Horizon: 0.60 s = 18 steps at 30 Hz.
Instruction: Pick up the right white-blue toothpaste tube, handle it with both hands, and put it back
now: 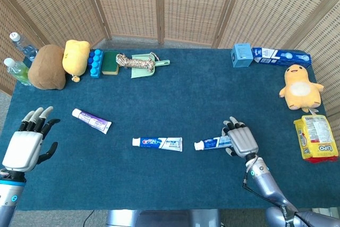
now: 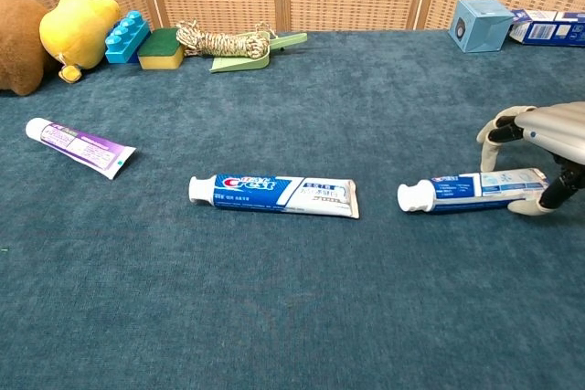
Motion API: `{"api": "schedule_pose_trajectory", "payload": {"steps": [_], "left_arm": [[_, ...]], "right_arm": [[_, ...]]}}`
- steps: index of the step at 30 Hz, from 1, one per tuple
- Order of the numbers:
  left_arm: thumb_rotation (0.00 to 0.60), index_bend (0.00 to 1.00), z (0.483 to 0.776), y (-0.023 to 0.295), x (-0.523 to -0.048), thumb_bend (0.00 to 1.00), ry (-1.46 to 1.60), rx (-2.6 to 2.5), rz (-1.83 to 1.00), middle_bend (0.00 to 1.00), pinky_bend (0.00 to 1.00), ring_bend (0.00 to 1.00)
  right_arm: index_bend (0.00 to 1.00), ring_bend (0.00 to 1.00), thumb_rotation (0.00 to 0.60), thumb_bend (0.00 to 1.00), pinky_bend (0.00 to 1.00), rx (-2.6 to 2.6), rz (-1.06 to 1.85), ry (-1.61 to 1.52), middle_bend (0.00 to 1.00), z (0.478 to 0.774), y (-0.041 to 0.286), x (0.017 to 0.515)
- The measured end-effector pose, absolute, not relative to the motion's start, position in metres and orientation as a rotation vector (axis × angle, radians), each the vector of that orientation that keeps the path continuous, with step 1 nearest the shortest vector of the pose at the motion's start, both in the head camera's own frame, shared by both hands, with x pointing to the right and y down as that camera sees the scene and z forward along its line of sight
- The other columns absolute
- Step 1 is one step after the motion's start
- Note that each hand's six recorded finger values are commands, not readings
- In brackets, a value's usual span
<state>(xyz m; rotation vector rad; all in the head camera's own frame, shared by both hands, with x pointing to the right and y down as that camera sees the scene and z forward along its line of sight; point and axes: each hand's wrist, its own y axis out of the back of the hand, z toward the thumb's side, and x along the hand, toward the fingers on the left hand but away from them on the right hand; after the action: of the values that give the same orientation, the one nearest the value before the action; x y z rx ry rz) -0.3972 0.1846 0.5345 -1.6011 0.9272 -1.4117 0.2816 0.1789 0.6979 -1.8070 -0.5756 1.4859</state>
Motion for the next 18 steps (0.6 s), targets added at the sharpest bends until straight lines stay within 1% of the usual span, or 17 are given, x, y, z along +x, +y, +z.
{"api": "schedule_pose_trajectory", "payload": {"steps": [2, 5, 8, 10, 11, 13, 16, 18], "left_arm": [[0.600, 0.21, 0.532, 0.185, -0.397, 0.34, 0.929, -1.599, -1.407, 0.06, 0.07, 0.00], [0.600, 0.21, 0.530, 0.185, -0.397, 0.34, 0.928, -1.596, -1.403, 0.06, 0.07, 0.00], [0.600, 0.21, 0.528, 0.186, -0.397, 0.34, 0.931, -1.595, -1.399, 0.05, 0.07, 0.00], [0.600, 0.21, 0.527, 0.186, -0.398, 0.34, 0.938, -1.594, -1.398, 0.05, 0.06, 0.00], [0.600, 0.21, 0.526, 0.186, -0.398, 0.34, 0.941, -1.593, -1.398, 0.05, 0.06, 0.00], [0.600, 0.21, 0.526, 0.187, -0.400, 0.34, 0.946, -1.592, -1.399, 0.05, 0.06, 0.00], [0.600, 0.21, 0.525, 0.188, -0.400, 0.34, 0.950, -1.592, -1.400, 0.05, 0.06, 0.00], [0.600, 0.20, 0.525, 0.188, -0.401, 0.34, 0.952, -1.594, -1.401, 0.05, 0.06, 0.00]], "right_arm": [[0.42, 0.07, 0.600, 0.27, 0.23, -1.812, 1.484, -0.571, 0.20, 0.699, 0.179, 0.280], [0.48, 0.11, 0.600, 0.29, 0.23, -1.819, 1.480, -0.559, 0.22, 0.700, 0.178, 0.278], [0.59, 0.19, 0.600, 0.33, 0.26, -1.832, 1.472, -0.544, 0.31, 0.701, 0.177, 0.273], [0.68, 0.28, 0.600, 0.37, 0.33, -1.848, 1.463, -0.541, 0.39, 0.701, 0.176, 0.268], [0.71, 0.31, 0.600, 0.39, 0.36, -1.855, 1.460, -0.541, 0.42, 0.701, 0.175, 0.266], [0.78, 0.40, 0.600, 0.44, 0.46, -1.875, 1.453, -0.543, 0.51, 0.700, 0.173, 0.261], [0.85, 0.49, 0.600, 0.50, 0.57, -1.904, 1.440, -0.558, 0.60, 0.700, 0.170, 0.255], [0.88, 0.53, 0.600, 0.52, 0.62, -1.922, 1.437, -0.571, 0.63, 0.700, 0.169, 0.253]]}}
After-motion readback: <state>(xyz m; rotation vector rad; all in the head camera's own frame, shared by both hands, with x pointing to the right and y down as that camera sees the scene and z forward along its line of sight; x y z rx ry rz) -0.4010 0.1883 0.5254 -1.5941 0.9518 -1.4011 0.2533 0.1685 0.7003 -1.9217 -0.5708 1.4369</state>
